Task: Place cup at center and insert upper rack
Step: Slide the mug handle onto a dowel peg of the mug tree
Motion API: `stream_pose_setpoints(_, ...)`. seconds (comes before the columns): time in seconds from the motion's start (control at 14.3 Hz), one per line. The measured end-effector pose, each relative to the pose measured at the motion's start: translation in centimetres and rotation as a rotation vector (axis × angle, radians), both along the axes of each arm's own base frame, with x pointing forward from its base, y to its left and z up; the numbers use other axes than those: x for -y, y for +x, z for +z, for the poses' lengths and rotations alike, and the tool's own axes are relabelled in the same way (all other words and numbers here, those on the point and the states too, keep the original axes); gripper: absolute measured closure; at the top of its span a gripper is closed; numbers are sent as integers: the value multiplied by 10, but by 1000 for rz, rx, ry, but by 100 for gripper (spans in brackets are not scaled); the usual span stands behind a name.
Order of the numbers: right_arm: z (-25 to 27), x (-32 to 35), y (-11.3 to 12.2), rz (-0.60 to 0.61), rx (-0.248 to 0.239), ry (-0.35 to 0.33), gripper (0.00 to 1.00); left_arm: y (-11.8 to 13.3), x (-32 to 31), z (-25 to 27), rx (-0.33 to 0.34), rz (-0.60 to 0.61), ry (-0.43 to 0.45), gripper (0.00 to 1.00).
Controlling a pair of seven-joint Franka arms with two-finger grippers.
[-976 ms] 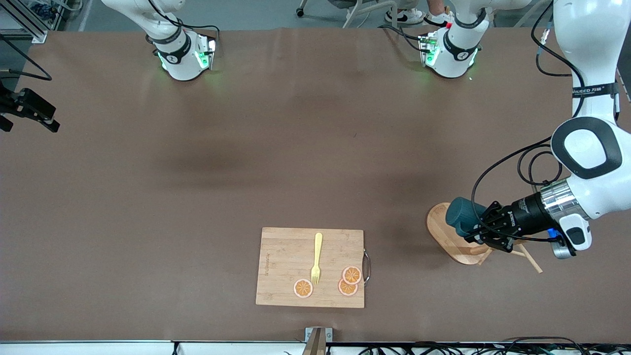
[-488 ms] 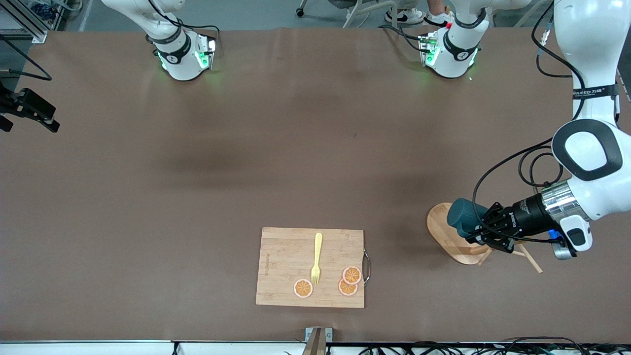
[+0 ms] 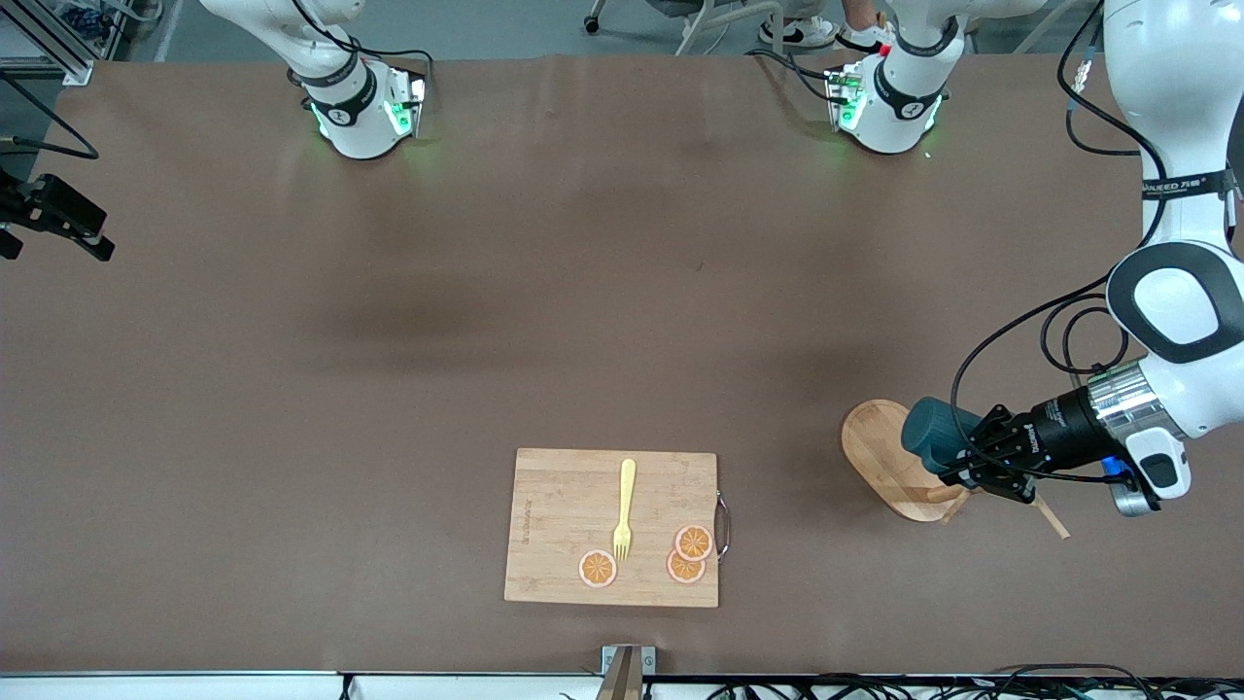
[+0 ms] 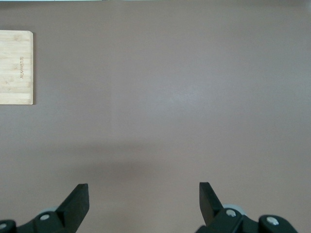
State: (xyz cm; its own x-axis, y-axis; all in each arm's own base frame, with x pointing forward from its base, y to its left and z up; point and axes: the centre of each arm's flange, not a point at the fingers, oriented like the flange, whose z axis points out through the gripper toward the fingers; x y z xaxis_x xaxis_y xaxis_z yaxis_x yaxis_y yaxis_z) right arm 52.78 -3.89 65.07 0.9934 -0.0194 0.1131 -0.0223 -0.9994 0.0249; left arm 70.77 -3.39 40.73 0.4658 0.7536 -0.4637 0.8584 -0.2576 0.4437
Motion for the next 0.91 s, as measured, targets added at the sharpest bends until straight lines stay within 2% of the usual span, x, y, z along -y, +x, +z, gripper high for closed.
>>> stream_pose_setpoints(0.91, 0, -1, 0, 1, 1, 0, 0, 2, -23, -8, 12, 5, 9, 95)
